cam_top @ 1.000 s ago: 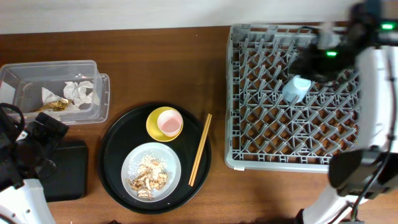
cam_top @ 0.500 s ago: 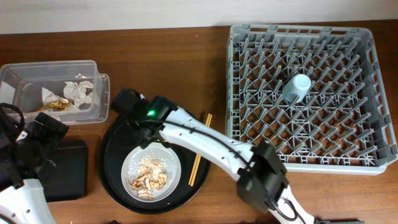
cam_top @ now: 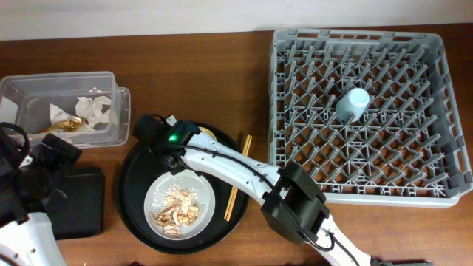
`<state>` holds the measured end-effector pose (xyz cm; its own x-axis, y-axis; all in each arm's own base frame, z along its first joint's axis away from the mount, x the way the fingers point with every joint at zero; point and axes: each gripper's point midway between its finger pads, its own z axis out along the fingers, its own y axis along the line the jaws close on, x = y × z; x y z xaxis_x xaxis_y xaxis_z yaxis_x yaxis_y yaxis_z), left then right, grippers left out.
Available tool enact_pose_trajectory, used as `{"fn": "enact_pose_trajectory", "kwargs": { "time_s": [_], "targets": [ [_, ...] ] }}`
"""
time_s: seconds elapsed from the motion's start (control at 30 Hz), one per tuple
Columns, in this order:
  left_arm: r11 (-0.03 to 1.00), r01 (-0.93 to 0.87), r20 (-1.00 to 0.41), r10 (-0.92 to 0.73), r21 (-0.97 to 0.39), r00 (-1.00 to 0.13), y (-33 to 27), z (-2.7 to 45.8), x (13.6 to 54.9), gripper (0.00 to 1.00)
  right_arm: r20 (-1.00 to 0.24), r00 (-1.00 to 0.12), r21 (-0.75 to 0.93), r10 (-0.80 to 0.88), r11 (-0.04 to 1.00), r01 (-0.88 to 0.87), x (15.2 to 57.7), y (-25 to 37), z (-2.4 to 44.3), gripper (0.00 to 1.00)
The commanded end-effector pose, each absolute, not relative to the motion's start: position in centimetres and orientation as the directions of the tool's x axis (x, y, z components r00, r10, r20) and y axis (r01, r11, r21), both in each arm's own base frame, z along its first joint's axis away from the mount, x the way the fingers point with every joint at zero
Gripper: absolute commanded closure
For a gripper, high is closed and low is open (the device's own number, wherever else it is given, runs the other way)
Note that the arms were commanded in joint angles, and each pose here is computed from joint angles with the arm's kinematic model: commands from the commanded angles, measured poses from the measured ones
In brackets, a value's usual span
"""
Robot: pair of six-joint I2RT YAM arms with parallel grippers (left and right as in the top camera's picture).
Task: Sort waste into correct bins and load items into the dishwasher rack
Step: 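Return the right gripper to the yellow bowl and grasp the pink cup, then place the pink cup upside down in the rack beside the blue cup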
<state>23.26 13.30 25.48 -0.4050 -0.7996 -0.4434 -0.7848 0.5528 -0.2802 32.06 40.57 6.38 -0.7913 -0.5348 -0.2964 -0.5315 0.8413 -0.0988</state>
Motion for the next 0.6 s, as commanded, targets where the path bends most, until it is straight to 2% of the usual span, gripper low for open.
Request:
{"fn": "enact_pose_trajectory", "kwargs": {
  "time_s": [0.0,0.07,0.17,0.27,0.37,0.4,0.47,0.57],
  "targets": [
    [0.541,-0.793,-0.449,-0.804,-0.281,-0.39,13.6,25.6,23.1,0.01,-0.308,-0.795,-0.111,-0.522,0.85,-0.515,32.6,40.5,6.7,0.94],
    [0.541,-0.793,-0.448,-0.804,-0.281,-0.39,13.5,25.6,23.2,0.01,-0.339,-0.791,-0.097,-0.509,0.855,-0.509,33.1,40.7,8.9,0.96],
    [0.541,-0.793,-0.448,-0.804,-0.281,-0.39,13.5,25.6,23.2,0.01,-0.413,-0.791,-0.056,-0.452,0.879,-0.473,34.8,39.9,15.2,0.96],
    [0.541,-0.793,-0.448,-0.804,-0.281,-0.39,13.5,25.6,23.2,0.01,-0.467,-0.824,0.034,-0.32,0.925,-0.378,37.1,35.9,22.8,0.96],
    [0.541,-0.793,-0.448,-0.804,-0.281,-0.39,13.5,25.6,23.1,0.01,-0.426,-0.899,0.286,-0.104,0.927,-0.243,39.2,27.0,29.7,0.96],
    [0.541,-0.793,-0.448,-0.804,-0.281,-0.39,13.5,25.6,23.1,0.01,-0.422,-0.901,0.393,-0.102,0.875,-0.283,40.0,25.2,31.1,0.96],
    [0.541,-0.793,-0.448,-0.804,-0.281,-0.39,13.5,25.6,23.1,0.01,-0.371,-0.929,0.567,-0.002,0.791,-0.228,41.6,21.7,32.7,0.96],
    [0.541,-0.793,-0.448,-0.804,-0.281,-0.39,13.5,25.6,23.1,0.01,-0.332,-0.938,0.695,0.094,0.698,-0.176,43.4,16.5,33.9,0.96]
  ]
}}
